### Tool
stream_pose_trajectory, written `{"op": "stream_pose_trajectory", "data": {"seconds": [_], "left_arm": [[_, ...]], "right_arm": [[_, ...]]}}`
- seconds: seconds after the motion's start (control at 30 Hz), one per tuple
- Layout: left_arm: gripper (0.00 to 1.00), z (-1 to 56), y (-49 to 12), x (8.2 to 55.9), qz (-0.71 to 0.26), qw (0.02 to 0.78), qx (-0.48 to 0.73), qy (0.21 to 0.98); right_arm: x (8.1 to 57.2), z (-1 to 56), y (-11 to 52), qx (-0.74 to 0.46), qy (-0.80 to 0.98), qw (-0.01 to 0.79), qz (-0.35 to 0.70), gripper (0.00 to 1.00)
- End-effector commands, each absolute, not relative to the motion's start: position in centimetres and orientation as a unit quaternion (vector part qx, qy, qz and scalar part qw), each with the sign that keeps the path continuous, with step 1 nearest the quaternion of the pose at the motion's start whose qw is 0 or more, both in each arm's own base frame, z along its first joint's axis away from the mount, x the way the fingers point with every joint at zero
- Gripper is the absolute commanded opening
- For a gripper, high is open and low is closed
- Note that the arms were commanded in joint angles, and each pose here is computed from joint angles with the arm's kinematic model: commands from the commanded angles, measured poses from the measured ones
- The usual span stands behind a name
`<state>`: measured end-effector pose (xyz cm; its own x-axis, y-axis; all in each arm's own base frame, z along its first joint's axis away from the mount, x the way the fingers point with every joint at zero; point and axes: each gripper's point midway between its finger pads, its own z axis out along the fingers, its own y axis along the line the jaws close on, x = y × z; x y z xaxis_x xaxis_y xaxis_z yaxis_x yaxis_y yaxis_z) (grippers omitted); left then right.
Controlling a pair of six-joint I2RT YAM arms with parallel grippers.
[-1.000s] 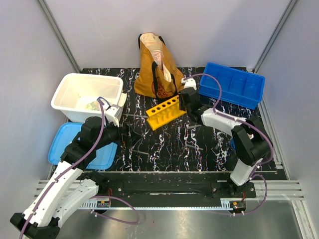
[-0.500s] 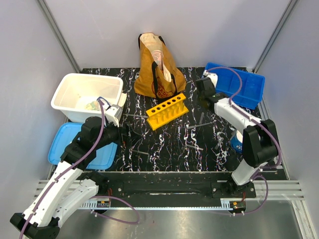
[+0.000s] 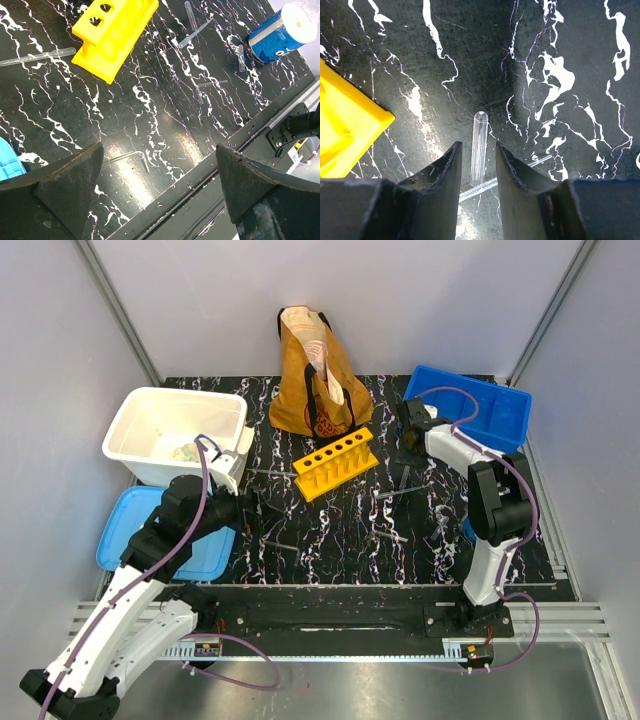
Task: Organize the chemistry lab equipment
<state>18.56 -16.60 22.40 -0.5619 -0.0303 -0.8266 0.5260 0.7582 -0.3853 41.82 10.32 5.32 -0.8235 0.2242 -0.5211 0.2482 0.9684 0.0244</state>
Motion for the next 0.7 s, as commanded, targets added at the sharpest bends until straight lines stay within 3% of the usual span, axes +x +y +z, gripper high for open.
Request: {"op": "stream_pose_trajectory", "data": {"seconds": [0.0, 0.5, 0.67], "left_arm": [[0.99, 23.8, -17.0, 18.8, -0.325, 0.464, 0.158, 0.808], [0.97, 23.5, -17.3, 18.9, -0.329, 0.456, 0.159, 0.811], [0.95, 23.3, -17.4, 19.0, -0.330, 0.453, 0.157, 0.813]], "right_arm": [[42.5, 5.6, 10.8, 0.136, 0.954, 0.268, -0.014, 0.38], [42.7, 2.2, 10.4, 0.139, 0.962, 0.234, -0.026, 0.34], [42.7, 1.4, 10.6, 0.131, 0.965, 0.227, -0.025, 0.27]]}}
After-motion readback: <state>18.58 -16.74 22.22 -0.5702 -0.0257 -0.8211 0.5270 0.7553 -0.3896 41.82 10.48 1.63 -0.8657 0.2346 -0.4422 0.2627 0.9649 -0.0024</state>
